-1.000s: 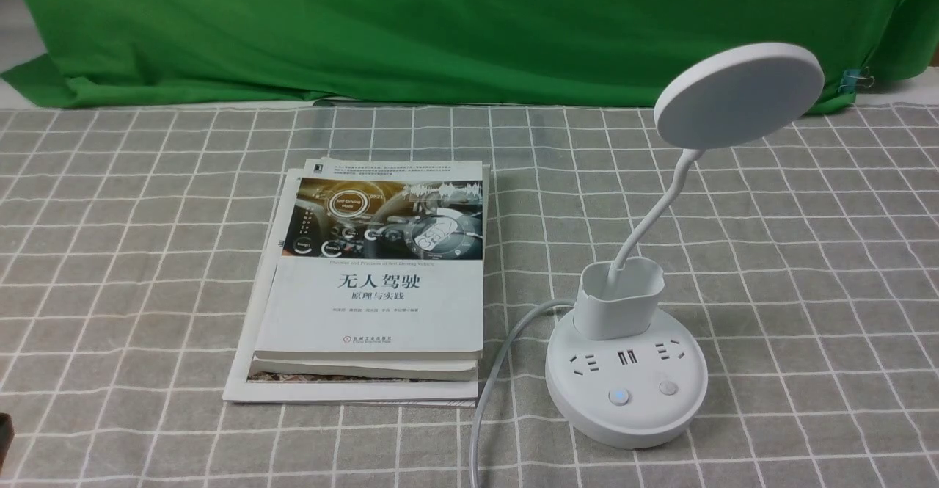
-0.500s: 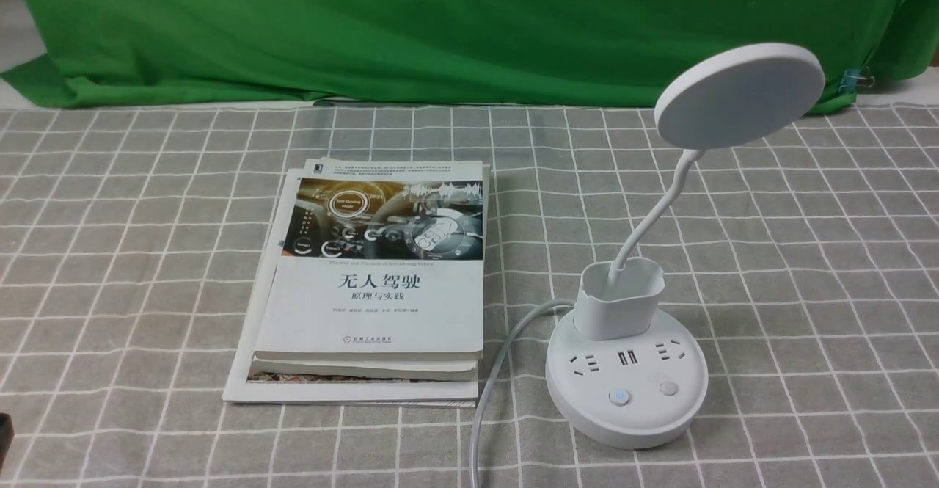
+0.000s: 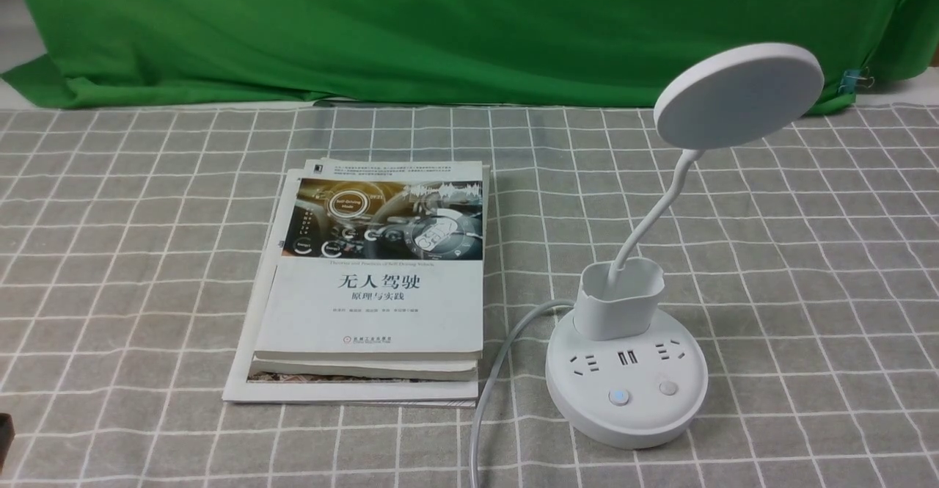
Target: Turn off the desk lamp on the grey coffee tablecloth by hand.
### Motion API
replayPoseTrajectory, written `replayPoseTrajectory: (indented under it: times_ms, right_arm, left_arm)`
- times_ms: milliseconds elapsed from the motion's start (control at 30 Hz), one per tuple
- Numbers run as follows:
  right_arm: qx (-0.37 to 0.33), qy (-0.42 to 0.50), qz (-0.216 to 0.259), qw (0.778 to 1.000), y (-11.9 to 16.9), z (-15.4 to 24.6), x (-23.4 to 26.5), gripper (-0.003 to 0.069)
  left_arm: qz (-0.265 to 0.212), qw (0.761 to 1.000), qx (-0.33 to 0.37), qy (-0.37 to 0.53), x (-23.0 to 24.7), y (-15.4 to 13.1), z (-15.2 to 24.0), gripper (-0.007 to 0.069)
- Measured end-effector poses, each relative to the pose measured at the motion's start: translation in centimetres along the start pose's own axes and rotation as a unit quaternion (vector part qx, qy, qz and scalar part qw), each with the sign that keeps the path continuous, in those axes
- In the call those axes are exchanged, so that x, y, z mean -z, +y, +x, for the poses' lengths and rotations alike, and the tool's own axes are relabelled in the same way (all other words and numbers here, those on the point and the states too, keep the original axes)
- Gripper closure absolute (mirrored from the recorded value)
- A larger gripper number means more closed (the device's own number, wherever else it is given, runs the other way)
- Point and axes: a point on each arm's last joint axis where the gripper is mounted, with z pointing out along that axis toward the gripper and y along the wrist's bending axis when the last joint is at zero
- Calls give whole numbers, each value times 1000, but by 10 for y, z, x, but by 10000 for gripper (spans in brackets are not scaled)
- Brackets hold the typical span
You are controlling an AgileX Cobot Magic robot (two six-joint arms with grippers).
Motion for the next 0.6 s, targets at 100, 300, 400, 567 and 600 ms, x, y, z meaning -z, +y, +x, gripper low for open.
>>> replayPoseTrajectory:
  times_ms: [100, 300, 400, 567, 600]
  right_arm:
    - [0, 1, 0, 1000, 0, 0, 0, 613]
    - [0, 1, 0, 1000, 0, 0, 0, 613]
    - [-1, 2, 0, 1000, 0, 0, 0, 613]
    - [-1, 2, 0, 1000, 0, 0, 0, 613]
    - [-1, 2, 0, 1000, 0, 0, 0, 612]
  left_arm:
    - [0, 1000, 0, 0, 0, 0, 0, 606]
    - [0, 1000, 0, 0, 0, 0, 0, 606]
    - [0, 1000, 0, 0, 0, 0, 0, 606]
    - [0, 1000, 0, 0, 0, 0, 0, 606]
    - [0, 1000, 0, 0, 0, 0, 0, 606]
